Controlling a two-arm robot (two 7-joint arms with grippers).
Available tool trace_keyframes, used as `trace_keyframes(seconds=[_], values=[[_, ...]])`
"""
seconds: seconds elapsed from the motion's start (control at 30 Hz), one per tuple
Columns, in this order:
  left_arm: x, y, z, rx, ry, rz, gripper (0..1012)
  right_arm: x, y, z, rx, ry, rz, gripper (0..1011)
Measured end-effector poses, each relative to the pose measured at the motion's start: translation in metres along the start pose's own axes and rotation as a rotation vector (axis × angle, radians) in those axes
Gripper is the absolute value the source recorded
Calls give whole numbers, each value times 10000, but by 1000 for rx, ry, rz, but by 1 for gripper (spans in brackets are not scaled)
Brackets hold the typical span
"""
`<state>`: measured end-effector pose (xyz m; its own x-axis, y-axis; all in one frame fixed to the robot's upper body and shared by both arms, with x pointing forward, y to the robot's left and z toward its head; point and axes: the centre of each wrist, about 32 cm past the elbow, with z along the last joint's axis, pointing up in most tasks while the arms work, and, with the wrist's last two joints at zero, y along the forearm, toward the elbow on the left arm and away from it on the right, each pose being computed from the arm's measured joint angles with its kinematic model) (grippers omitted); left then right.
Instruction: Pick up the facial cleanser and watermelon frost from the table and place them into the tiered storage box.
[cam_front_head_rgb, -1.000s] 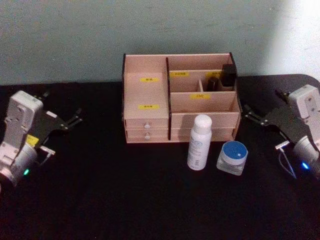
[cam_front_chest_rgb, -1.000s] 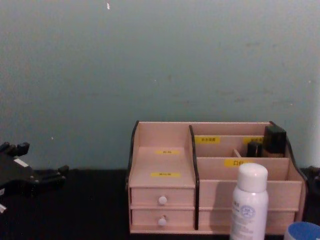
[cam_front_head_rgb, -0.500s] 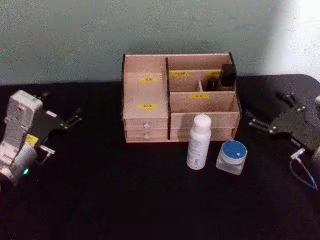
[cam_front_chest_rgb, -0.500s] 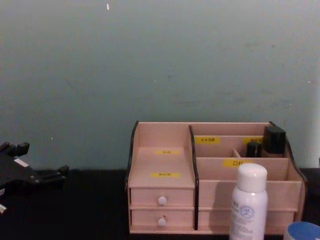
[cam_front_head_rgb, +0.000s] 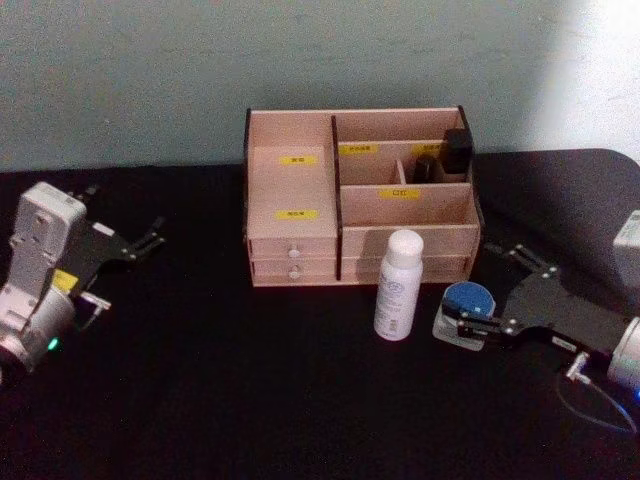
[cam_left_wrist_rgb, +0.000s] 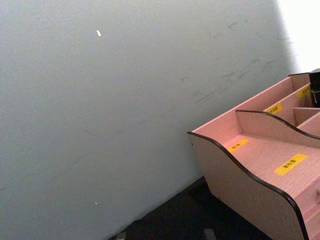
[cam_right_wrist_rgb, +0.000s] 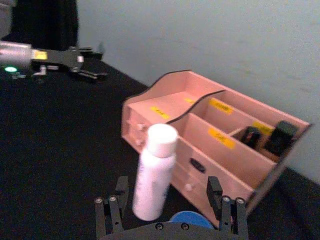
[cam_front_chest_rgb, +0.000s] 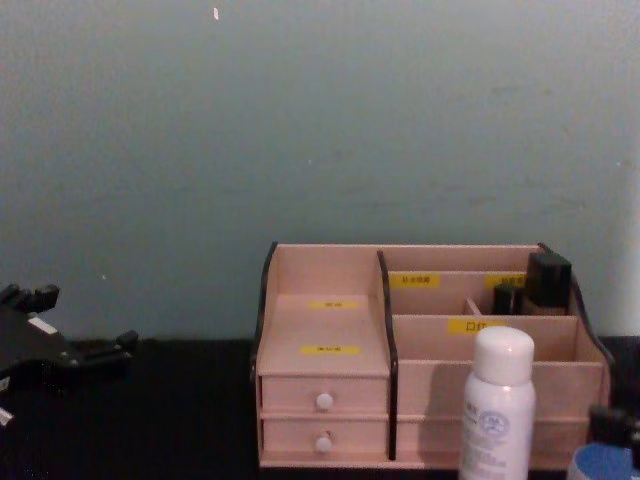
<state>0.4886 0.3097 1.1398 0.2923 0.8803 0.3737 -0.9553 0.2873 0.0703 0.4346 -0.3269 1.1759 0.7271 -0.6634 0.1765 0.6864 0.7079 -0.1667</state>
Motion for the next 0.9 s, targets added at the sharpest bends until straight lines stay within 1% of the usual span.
trace_keyframes(seconds=[0.07, 0.1, 0.2, 0.33, 0.4, 0.47, 0.57, 0.67, 0.7, 0.73, 0.9], values=[[0, 0, 0, 0, 0, 0, 1001, 9, 34, -17, -4, 12, 29, 1002], [0, 0, 0, 0, 0, 0, 1001, 9, 34, -17, -4, 12, 29, 1002], [0, 0, 0, 0, 0, 0, 1001, 29, 90, -49, -11, 27, 64, 1003], [0, 0, 0, 0, 0, 0, 1001, 39, 194, -114, -19, 51, 98, 1002], [0, 0, 0, 0, 0, 0, 1001, 45, 246, -143, -20, 60, 106, 1002], [0, 0, 0, 0, 0, 0, 1001, 48, 261, -154, -21, 63, 108, 1002], [0, 0, 0, 0, 0, 0, 1001, 66, 343, -193, -21, 72, 115, 1003], [0, 0, 0, 0, 0, 0, 1001, 83, 390, -209, -19, 76, 118, 1003], [0, 0, 0, 0, 0, 0, 1001, 97, 437, -232, -19, 81, 120, 1002], [0, 0, 0, 0, 0, 0, 1001, 97, 437, -232, -19, 81, 120, 1002], [0, 0, 0, 0, 0, 0, 1001, 133, 550, -267, -16, 87, 124, 1002]])
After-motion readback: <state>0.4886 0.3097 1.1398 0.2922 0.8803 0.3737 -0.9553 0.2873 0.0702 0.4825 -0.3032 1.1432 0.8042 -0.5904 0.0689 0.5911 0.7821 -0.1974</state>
